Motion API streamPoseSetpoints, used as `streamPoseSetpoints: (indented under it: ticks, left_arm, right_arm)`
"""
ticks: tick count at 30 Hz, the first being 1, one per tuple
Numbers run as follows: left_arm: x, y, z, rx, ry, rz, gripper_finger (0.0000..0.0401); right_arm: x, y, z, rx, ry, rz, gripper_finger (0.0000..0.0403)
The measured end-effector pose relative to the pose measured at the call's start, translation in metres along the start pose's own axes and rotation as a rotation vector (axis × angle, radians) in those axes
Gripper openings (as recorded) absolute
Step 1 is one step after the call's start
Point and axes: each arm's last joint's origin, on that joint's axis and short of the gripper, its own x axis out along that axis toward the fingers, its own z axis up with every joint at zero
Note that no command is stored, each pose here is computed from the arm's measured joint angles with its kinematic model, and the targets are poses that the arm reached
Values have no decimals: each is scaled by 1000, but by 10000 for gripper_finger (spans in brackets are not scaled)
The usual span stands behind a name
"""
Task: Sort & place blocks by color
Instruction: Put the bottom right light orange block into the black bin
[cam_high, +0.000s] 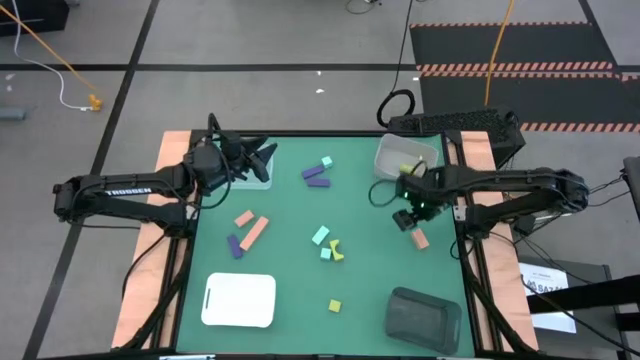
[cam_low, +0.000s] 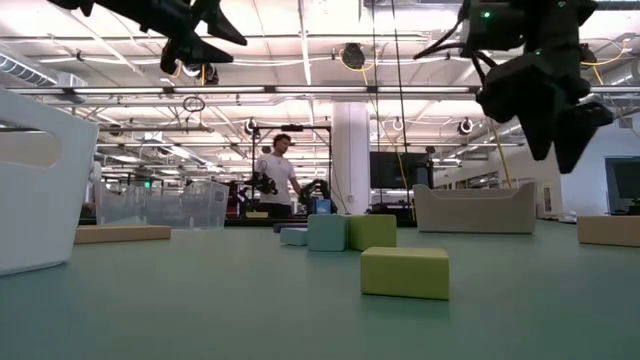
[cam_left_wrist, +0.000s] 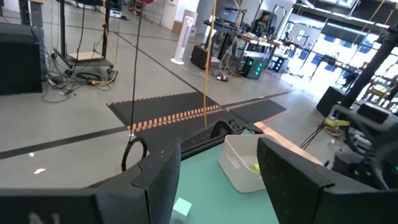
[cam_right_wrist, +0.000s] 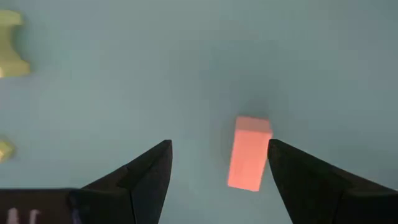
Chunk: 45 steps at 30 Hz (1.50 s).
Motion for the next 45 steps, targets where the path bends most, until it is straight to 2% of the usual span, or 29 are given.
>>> streamPoseSetpoints:
  ticks: [3,11,17,21,26,29,31,35,37,40,45]
  left_arm:
    - [0,1,-2,8,14,5,214]
    - [0,2,-4,12,39,14,214]
    - [0,2,-4,11,39,14,214]
    - [0,2,-4,7,39,14,214]
    - [0,2,-4,3,39,15,214]
    - [0,2,-4,3,39,15,214]
    - [0,2,-4,2,39,15,214]
    - [0,2,-4,2,39,15,214]
    - [0,2,-4,0,38,15,214]
    - [0,2,-4,0,38,15,214]
    - [0,2,-4,0,39,13,214]
  right_arm:
    - [11,2,-9,32,-4,-61,253]
    - [43,-9,-27,122,40,-136,253]
    - [69,-14,-30,135,8,-67,249]
    - [82,-19,-31,183,2,-22,211]
    - [83,-21,-32,196,-1,-22,111]
    - [81,-20,-31,155,-15,5,110]
    - [77,-13,-29,95,-56,97,110]
    - [60,12,-19,-40,-217,407,110]
    - [45,29,-10,-110,-373,608,110]
    - [18,44,4,-191,-631,844,110]
    - [-19,50,19,-293,-1071,1018,110]
